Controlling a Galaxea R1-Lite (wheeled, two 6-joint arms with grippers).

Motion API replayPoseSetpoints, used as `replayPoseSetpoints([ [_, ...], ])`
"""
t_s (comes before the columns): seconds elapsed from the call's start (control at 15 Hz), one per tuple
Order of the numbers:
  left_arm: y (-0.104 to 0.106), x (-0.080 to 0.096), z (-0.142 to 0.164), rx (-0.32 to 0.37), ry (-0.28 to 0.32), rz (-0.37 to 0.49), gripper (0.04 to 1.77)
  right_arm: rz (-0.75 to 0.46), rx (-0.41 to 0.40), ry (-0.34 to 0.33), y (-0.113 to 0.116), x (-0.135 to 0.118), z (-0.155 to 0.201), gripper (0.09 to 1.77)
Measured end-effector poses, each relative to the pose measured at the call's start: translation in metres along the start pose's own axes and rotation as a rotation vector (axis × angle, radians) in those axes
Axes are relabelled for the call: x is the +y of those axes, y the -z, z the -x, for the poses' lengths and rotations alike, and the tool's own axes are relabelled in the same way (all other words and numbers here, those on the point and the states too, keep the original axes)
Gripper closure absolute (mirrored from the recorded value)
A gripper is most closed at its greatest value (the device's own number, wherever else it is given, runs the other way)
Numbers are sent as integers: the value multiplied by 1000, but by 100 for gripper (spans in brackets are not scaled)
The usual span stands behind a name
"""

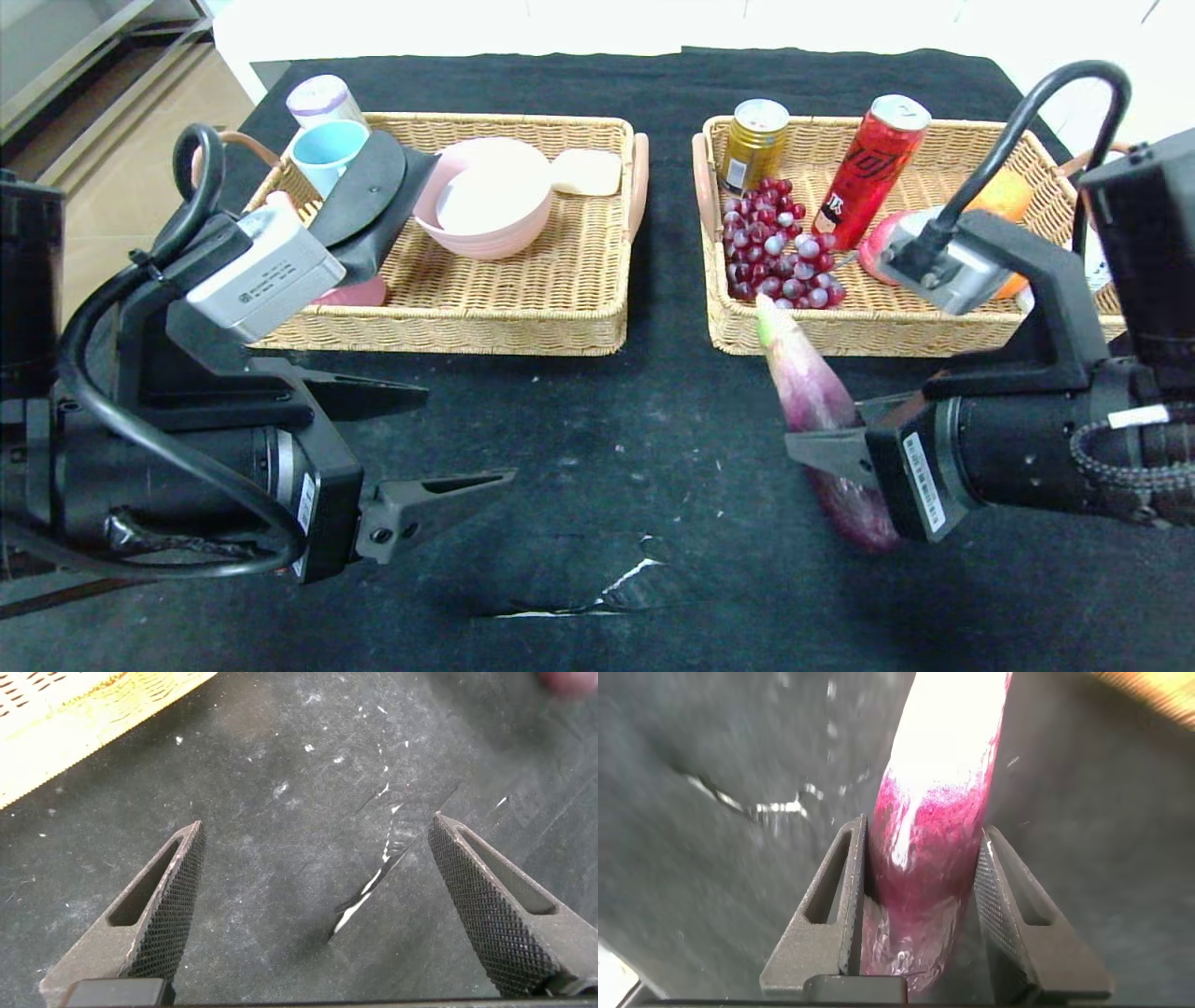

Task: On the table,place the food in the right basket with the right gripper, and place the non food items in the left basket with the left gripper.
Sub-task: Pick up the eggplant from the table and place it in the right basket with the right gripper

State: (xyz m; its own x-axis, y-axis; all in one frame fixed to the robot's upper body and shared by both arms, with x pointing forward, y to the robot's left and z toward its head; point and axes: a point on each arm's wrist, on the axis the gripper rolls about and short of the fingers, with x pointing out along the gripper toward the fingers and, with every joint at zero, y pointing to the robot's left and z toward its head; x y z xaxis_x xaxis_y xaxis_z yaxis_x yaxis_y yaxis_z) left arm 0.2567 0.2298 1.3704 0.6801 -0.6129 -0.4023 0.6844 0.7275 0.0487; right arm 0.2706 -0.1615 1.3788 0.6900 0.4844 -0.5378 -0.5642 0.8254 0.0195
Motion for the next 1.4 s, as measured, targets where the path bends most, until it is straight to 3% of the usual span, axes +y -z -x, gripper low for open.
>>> replayPoseSetpoints([
  [0.47,0,0,0,5,2,-1,9,26,-162,112,-36,-41,29,107],
  [0.87,1,0,0,6,3,-1,9,-16,-238,254,-62,-96,36,107],
  [1.4,1,0,0,9,4,0,9,-38,-302,412,-88,-149,20,107],
])
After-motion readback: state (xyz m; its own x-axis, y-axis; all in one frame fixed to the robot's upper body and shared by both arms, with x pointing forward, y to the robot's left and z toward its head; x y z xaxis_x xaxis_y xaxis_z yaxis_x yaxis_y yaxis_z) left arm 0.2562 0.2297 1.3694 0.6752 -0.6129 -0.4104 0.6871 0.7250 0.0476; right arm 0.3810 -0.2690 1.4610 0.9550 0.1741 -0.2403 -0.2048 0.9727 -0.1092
